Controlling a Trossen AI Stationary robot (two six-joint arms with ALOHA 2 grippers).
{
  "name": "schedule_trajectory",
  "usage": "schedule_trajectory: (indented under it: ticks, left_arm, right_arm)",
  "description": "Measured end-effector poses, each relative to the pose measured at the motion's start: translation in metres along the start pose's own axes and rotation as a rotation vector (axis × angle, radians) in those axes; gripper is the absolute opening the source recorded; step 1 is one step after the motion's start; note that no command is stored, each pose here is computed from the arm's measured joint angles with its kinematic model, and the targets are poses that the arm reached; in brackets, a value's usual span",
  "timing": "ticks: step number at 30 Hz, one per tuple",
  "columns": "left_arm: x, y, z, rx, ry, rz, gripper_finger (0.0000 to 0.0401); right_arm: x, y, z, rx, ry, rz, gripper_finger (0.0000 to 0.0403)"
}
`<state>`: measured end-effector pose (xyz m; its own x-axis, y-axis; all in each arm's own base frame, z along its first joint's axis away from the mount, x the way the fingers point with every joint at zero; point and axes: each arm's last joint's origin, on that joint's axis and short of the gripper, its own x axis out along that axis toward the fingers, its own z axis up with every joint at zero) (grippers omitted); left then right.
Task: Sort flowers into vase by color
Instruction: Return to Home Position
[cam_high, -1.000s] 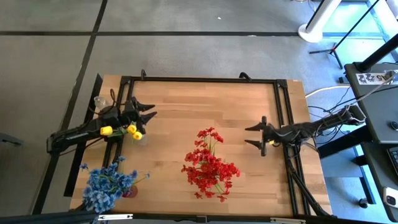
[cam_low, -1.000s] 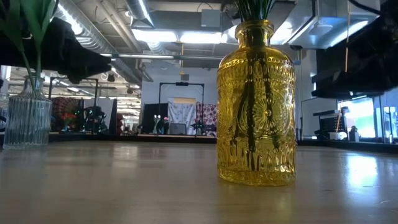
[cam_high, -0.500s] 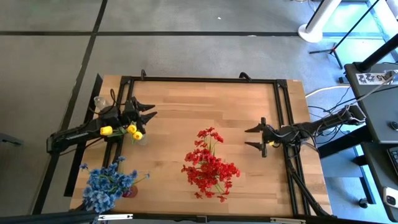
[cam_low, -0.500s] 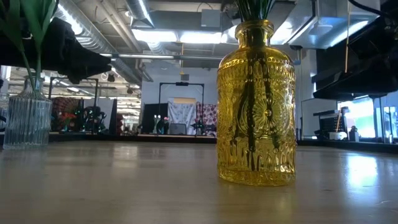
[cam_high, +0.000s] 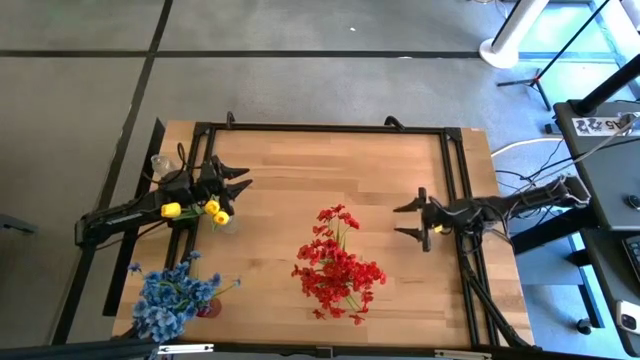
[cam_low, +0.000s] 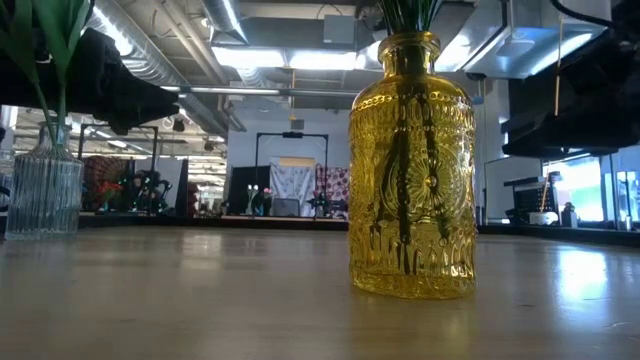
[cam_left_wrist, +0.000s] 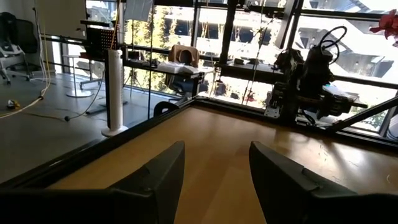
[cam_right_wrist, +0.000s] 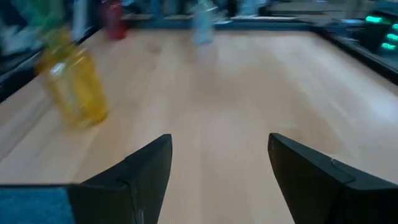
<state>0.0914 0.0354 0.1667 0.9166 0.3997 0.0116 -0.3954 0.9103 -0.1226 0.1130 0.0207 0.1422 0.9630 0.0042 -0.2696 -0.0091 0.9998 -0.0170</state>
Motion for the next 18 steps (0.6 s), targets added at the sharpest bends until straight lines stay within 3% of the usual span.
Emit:
schedule_trajectory:
  ticks: [4, 6, 10, 14, 16, 18]
  left_arm:
    - [0.000, 0.000, 0.000, 0.000, 0.000, 0.000, 0.0176]
    - [0.000, 0.000, 0.000, 0.000, -0.001, 0.002, 0.0176]
    - [0.000, 0.000, 0.000, 0.000, -0.001, 0.002, 0.0176]
    - [0.000, 0.000, 0.000, 0.000, -0.001, 0.003, 0.0176]
    - [0.000, 0.000, 0.000, 0.000, 0.000, 0.002, 0.0176]
    - [0.000, 0.000, 0.000, 0.000, -0.001, 0.003, 0.0176]
  right_arm:
    - [0.001, -0.006, -0.003, -0.074, 0.034, 0.122, 0.0264]
    - [0.001, -0.011, -0.002, -0.061, 0.022, 0.122, 0.0264]
    - [-0.003, -0.024, 0.004, -0.137, -0.048, -0.011, 0.0264]
    - [-0.017, -0.033, 0.015, -0.326, -0.203, -0.142, 0.0264]
    - [-0.023, -0.034, 0.021, -0.449, -0.277, -0.171, 0.0264]
    - [-0.024, -0.035, 0.021, -0.470, -0.276, -0.161, 0.0264]
